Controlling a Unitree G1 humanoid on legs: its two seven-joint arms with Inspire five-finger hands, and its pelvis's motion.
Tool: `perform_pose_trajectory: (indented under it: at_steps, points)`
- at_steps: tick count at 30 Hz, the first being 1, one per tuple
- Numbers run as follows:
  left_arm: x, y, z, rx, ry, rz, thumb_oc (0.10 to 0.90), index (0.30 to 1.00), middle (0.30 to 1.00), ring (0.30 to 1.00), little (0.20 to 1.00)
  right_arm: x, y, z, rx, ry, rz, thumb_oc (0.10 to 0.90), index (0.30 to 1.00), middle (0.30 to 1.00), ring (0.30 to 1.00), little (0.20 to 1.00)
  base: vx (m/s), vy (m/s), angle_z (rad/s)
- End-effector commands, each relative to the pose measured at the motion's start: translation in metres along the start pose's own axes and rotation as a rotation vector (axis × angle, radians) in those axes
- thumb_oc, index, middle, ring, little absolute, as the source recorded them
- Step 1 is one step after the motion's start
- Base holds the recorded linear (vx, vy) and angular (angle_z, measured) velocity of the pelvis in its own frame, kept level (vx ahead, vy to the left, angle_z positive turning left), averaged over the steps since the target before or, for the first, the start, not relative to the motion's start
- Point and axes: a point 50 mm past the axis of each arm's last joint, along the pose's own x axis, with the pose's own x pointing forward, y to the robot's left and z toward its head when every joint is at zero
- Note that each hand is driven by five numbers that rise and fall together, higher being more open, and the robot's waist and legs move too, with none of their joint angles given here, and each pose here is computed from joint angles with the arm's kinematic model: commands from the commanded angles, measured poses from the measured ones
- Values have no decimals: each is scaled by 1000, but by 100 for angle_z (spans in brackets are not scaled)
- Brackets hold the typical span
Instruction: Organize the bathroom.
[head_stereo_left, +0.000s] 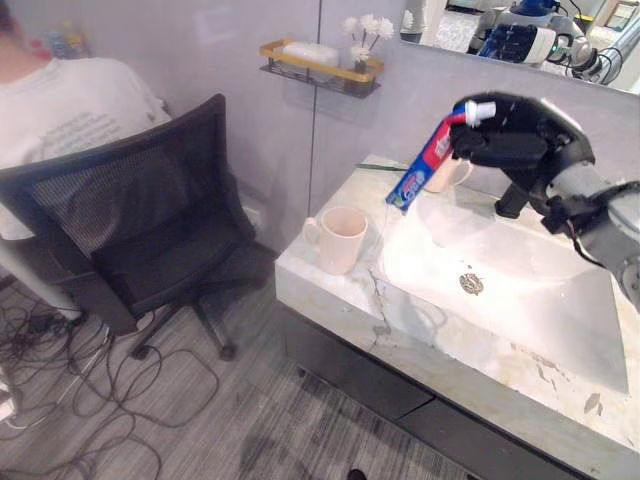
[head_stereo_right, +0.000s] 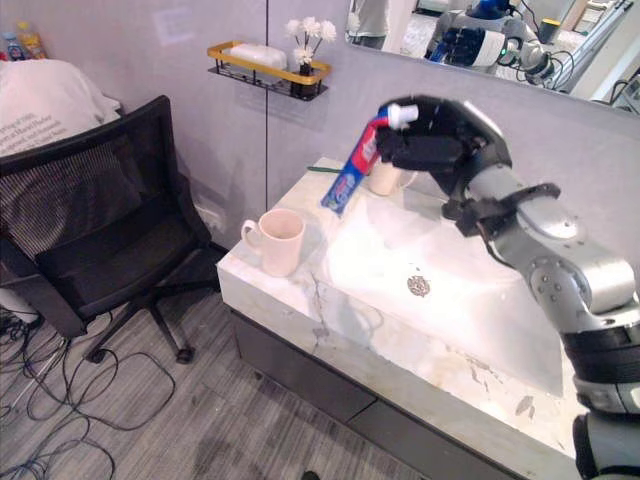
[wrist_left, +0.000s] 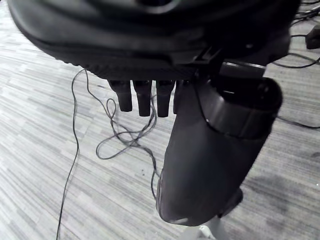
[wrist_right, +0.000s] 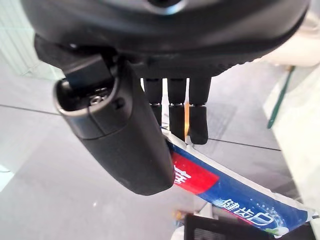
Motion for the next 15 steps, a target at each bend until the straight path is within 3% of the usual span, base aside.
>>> perform_pose_trajectory:
  at_steps: [1, 6, 11, 15]
  points:
    - [7, 29, -25, 83, 95, 91, 800, 900, 900, 900, 900, 6, -11, 74, -17, -381, -69, 400, 300, 300, 300, 300, 52, 3, -1]
    - [7, 26, -30, 89, 111, 93, 800, 900, 900, 900, 900, 12, -5, 76, -4, -382, -45, 400, 300, 300, 300, 300, 48, 12, 1]
    - [7, 25, -31, 91, 113, 99, 800, 900, 900, 900, 900, 17, 6, 67, 154, -360, 9, 400, 300, 300, 300, 300, 9, 3, 0]
    - [7, 25, -30, 101, 111, 99, 800, 900, 900, 900, 900, 21, 15, 57, 180, -334, 25, 400, 300, 300, 300, 300, 13, 19, 5]
